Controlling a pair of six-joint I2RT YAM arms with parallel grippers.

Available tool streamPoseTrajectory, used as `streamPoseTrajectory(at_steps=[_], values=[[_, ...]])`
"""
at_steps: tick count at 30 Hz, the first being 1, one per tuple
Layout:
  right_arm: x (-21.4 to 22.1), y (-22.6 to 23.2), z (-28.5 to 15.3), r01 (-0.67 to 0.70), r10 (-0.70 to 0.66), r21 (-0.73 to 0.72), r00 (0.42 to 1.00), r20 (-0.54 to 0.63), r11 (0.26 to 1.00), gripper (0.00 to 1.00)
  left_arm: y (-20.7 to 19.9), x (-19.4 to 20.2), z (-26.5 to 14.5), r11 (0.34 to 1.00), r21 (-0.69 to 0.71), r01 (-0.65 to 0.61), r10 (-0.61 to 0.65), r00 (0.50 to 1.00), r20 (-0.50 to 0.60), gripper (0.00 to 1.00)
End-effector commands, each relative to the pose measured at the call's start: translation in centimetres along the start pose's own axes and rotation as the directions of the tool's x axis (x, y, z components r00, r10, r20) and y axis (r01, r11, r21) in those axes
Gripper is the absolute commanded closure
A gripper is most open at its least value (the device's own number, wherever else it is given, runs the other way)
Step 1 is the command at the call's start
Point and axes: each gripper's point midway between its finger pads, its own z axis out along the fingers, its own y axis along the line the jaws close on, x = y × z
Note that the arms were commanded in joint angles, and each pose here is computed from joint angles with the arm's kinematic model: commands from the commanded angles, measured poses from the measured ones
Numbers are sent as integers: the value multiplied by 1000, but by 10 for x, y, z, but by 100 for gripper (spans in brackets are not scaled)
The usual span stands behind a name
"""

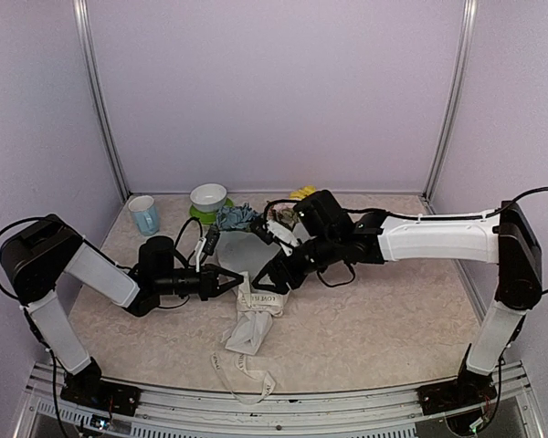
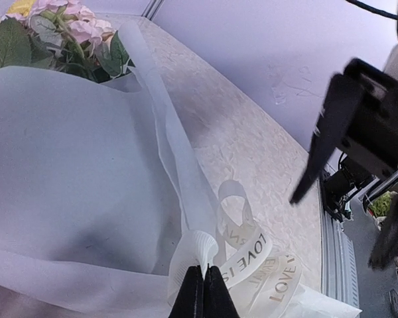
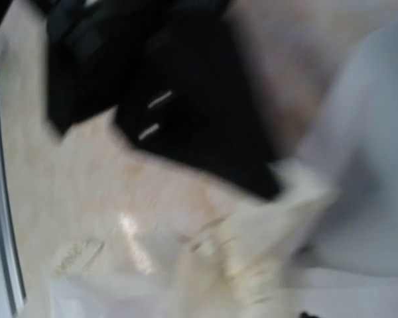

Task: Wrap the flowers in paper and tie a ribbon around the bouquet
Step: Cross the half-tied ribbon at the center of the board.

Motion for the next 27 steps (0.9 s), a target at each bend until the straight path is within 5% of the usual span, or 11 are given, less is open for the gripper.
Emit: streamPoseTrajectory(at_steps=[1,8,12,24,27], values=[[-35,-32,-26,-118,123,-43,979,164,992,34,-21,-19,-2,996,48,-80,78,996,50,100],[-6,-87,-26,-251,241,69,962,129,966,36,-21,-20,-2,994,34,-108,106,993,44,100],[14,-79,-16,-259,256,37,964,72,965,40,-11,-12,4,997,10,-81,81,997,15,98],[15,-68,-13,-214,213,16,976,53,977,43,15,-39,-22,942,-307,-134,133,991,-26,3],[15,-66,-14,-209,208,11,977,51,978,44,7,-35,-42,935,-340,-104,108,994,-5,1]])
